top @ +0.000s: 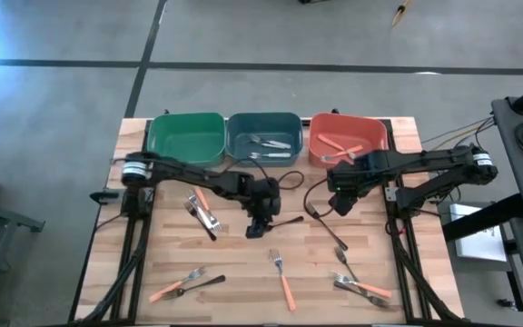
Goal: Sort silverware by color (type)
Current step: Put the black fork into the green bin
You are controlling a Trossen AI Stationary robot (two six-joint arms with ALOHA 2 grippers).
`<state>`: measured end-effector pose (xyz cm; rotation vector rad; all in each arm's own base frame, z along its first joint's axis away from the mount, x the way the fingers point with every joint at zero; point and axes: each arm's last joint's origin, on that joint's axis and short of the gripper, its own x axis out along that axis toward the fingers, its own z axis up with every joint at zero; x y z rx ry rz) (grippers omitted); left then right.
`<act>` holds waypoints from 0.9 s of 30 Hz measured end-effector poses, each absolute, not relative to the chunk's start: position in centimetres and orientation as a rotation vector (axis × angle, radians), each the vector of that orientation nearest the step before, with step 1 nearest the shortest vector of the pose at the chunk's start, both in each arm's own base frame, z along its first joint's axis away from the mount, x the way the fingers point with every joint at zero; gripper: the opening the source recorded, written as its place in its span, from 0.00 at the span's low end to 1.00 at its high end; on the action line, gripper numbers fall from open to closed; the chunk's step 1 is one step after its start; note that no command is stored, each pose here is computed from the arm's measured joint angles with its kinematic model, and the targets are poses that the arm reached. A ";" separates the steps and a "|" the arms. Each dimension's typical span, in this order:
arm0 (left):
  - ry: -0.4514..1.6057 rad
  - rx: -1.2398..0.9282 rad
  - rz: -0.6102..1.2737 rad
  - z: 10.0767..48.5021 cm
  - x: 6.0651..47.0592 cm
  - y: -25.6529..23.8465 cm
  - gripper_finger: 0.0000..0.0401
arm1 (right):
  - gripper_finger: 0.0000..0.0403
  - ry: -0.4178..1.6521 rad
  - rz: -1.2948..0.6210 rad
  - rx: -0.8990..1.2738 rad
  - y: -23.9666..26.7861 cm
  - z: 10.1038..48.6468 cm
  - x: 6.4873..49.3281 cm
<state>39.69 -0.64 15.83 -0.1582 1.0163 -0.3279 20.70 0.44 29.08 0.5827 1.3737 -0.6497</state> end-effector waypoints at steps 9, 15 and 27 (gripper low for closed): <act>0.946 -0.233 -0.216 14.9 41.0 -0.7 0.27 | 0.30 1.391 -0.604 0.534 0.8 29.1 20.7; 0.842 -0.267 -0.168 15.4 42.0 -1.0 0.23 | 0.29 1.412 -0.543 0.465 0.8 29.1 20.6; 0.880 -0.180 -0.077 14.2 41.9 -2.5 0.23 | 0.29 1.439 -0.455 0.367 0.8 29.1 20.6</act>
